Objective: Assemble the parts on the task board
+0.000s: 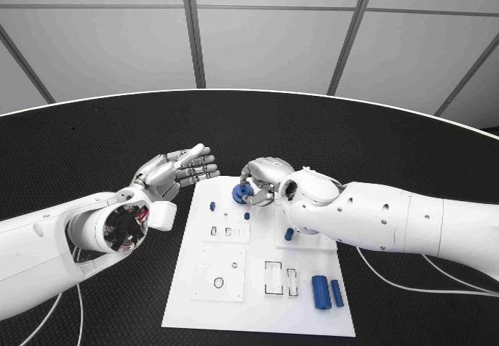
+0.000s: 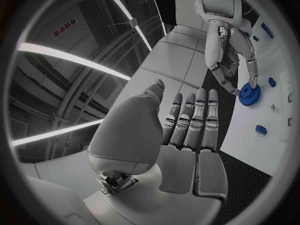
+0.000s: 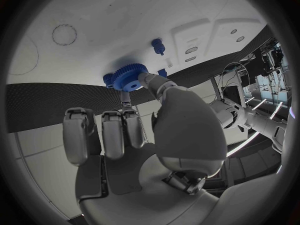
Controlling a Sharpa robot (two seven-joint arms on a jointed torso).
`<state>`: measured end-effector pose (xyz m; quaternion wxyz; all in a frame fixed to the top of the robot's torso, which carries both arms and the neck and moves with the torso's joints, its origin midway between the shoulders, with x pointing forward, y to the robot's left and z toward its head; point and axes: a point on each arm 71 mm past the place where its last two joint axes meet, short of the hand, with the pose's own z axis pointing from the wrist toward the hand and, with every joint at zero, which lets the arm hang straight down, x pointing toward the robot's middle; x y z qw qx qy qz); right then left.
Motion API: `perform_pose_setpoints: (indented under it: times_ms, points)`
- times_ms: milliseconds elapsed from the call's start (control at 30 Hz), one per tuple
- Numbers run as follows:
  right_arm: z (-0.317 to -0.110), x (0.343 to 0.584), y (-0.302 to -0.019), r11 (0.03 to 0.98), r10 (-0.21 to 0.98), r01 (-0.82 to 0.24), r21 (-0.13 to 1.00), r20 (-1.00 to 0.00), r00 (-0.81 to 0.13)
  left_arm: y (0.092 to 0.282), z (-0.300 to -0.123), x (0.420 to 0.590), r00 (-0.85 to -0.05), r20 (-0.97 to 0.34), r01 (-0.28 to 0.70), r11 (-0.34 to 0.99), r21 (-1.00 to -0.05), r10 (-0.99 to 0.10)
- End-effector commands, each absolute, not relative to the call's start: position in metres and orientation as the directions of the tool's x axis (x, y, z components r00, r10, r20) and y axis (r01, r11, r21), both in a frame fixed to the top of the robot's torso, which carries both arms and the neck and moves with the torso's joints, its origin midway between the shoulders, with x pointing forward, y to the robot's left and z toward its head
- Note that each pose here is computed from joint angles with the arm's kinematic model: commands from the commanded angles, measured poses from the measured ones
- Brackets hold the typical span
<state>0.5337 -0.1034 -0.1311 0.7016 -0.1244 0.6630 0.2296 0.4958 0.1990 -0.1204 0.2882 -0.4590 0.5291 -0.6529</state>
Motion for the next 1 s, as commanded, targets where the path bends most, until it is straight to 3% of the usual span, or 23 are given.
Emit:
perform_pose_setpoints:
  times_ms: [33,1000]
  points:
    - [-0.131,0.5333,-0.1034,0.864,0.158,-0.487,0.131,-0.987,0.015,0.199,-0.1204,0.4959,-0.413,0.294,-0.109,-0.274,-0.955,-0.862]
    - [-0.1355,0.5363,-0.1042,0.87,0.113,-0.481,0.111,-0.993,-0.025,0.1994,-0.1208,0.4961,-0.411,0.294,-0.113,-0.272,-0.956,-0.863]
